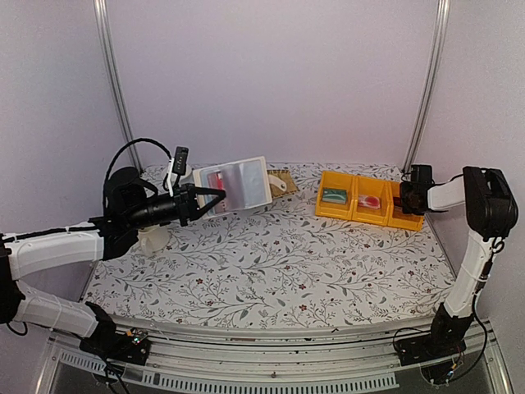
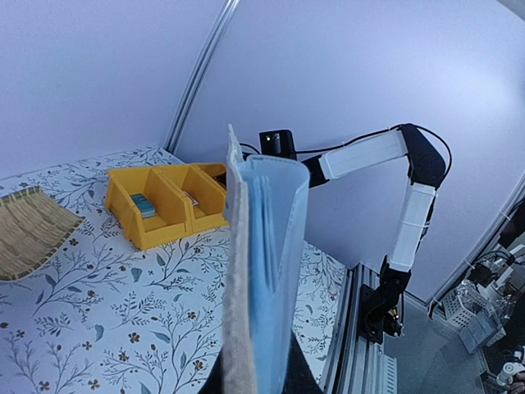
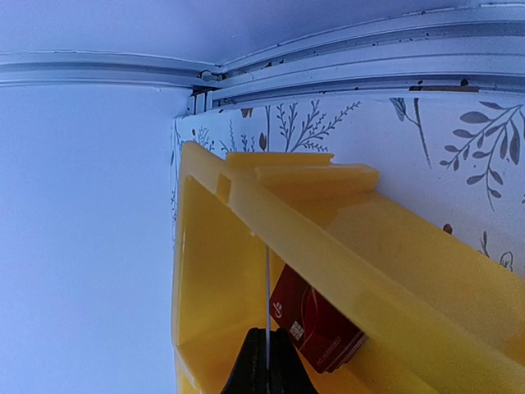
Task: Take the credit cards out of the card holder
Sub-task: Place the credit card in the card box.
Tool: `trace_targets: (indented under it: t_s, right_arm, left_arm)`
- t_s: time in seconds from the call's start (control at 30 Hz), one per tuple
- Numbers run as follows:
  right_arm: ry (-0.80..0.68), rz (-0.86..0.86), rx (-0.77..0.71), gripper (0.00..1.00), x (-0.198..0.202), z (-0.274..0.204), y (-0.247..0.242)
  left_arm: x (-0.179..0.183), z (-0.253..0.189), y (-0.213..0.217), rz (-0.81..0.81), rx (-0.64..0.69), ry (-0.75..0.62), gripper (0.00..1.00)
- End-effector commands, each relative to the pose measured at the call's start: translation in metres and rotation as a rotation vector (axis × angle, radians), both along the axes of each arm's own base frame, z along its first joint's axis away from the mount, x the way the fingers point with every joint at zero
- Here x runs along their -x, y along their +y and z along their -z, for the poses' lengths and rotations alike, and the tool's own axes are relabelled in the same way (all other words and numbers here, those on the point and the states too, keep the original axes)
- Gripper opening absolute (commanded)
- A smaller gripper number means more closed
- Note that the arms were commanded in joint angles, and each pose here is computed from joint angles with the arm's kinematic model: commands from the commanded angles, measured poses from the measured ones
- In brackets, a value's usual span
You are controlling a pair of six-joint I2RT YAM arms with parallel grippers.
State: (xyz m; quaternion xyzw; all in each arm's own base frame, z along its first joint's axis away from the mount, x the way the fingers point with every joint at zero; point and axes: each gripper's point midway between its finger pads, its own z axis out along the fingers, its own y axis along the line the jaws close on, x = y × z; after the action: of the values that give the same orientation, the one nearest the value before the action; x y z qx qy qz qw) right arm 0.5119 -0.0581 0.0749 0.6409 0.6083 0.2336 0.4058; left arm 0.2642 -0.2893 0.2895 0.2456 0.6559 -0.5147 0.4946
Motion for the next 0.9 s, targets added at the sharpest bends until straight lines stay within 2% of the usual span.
trace_targets:
  t_s: [0.0,0.07,0.17,0.33,0.6,0.77,0.87]
  right_arm:
    - [0.000,-0.041,0.003,0.05,-0.010,0.004,0.005]
    - [0.013,-0.049,0.002,0.09,-0.011,0.008,0.006]
    - [0.019,-0.043,-0.012,0.23,-0.009,0.012,0.006]
    - [0.019,-0.055,-0.022,0.35,-0.008,0.011,0.006]
    - [0.002,-0.087,-0.002,0.59,-0.002,-0.018,0.009]
    - [0.052,-0.115,0.017,0.78,0.003,-0.027,0.010]
    - [0.067,-0.114,0.008,0.94,0.005,-0.028,0.009]
  left_arm:
    - [-0.003,-0.005,0.003,-0.002,0.013,-0.013,0.00]
    - [-0.002,-0.004,0.003,-0.002,0.010,-0.014,0.00]
    - [-0.002,-0.004,0.003,-0.004,0.008,-0.014,0.00]
    - [-0.002,-0.004,0.003,-0.006,0.010,-0.012,0.00]
    - [-0.002,-0.005,0.004,-0.006,0.011,-0.014,0.00]
    - [-0.002,-0.005,0.004,-0.005,0.011,-0.018,0.00]
    - [-0.001,-0.006,0.005,-0.005,0.013,-0.020,0.00]
